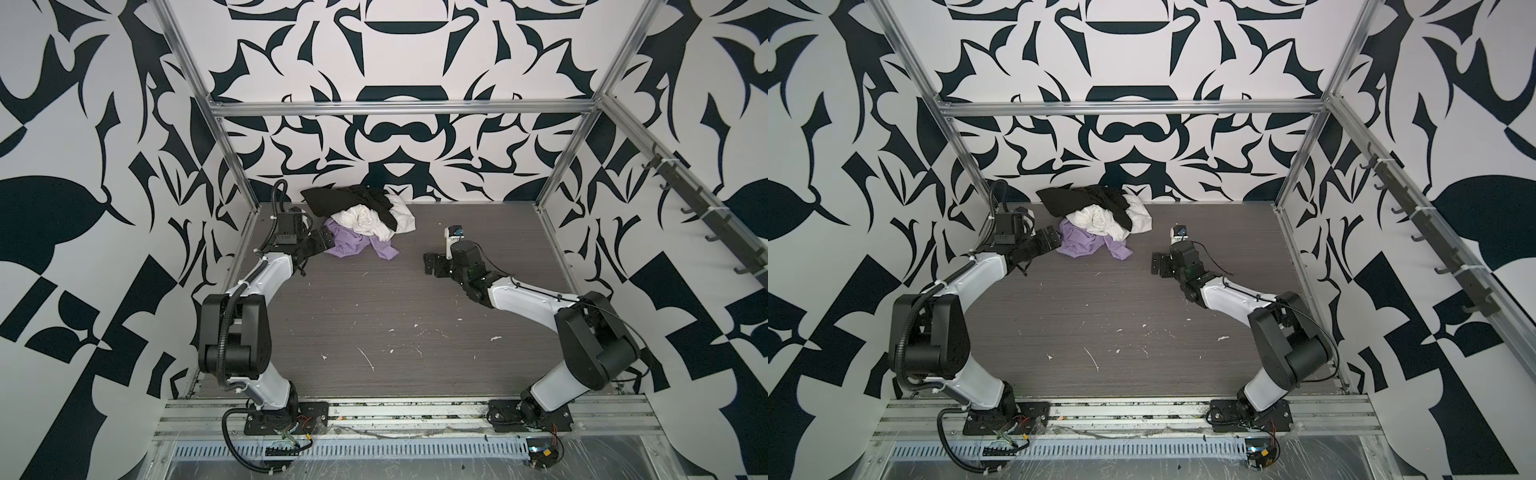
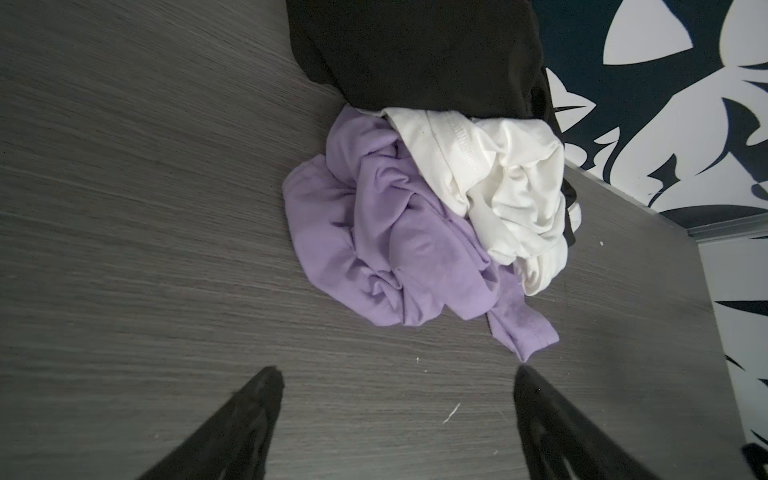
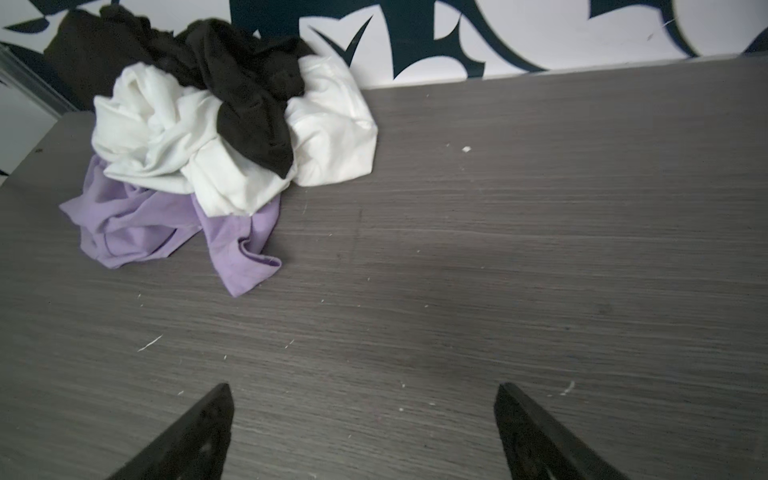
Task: Pick out a specific cloth from the pile
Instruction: 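Reach both grippers toward the clothes pile, left toward the lavender shirt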
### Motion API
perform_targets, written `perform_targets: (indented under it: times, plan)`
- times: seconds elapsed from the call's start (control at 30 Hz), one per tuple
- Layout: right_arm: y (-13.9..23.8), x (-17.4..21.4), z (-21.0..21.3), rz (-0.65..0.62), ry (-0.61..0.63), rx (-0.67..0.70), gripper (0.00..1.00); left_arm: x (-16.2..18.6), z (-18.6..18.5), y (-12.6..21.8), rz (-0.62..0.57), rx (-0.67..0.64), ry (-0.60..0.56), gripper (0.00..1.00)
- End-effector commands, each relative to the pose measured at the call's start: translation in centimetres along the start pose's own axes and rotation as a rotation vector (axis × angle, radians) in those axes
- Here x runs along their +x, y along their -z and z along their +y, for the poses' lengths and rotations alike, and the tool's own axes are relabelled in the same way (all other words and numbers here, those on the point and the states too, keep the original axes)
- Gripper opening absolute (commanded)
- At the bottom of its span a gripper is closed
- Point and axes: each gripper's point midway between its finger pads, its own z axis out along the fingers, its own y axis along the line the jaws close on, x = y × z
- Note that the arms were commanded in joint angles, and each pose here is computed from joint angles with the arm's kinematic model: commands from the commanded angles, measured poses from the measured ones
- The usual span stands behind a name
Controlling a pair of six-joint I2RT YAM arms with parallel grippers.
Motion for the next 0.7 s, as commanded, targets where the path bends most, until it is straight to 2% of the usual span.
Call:
perform_targets:
  times: [0.0,0.2,0.23,0.3,0.67]
  plan:
    - [-0.5,-1.1,2.8,-0.003,-0.013,-0.093,1.0,0.6,-0.7,-1.5,0.094,0.032,0.054,0.87]
    - [-1.6,-0.2,5.0,0.048,-0.014,-0.169,1.0,-0.2,-1.5,-4.3,0.149,0.078,0.063,0.86]
    - [-1.7,-0.1,5.2,0.054,-0.016,-0.176,1.0,-0.3,-1.4,-4.8,0.158,0.076,0.068,0.82]
    - [-1.9,0.1,5.5,0.066,-0.017,-0.188,1.0,-0.3,-1.3,-5.6,0.172,0.072,0.075,0.81]
    - [-1.9,0.9,5.6,0.094,-0.018,-0.193,1.0,-0.1,-1.0,-9.6,0.234,0.084,0.102,0.81]
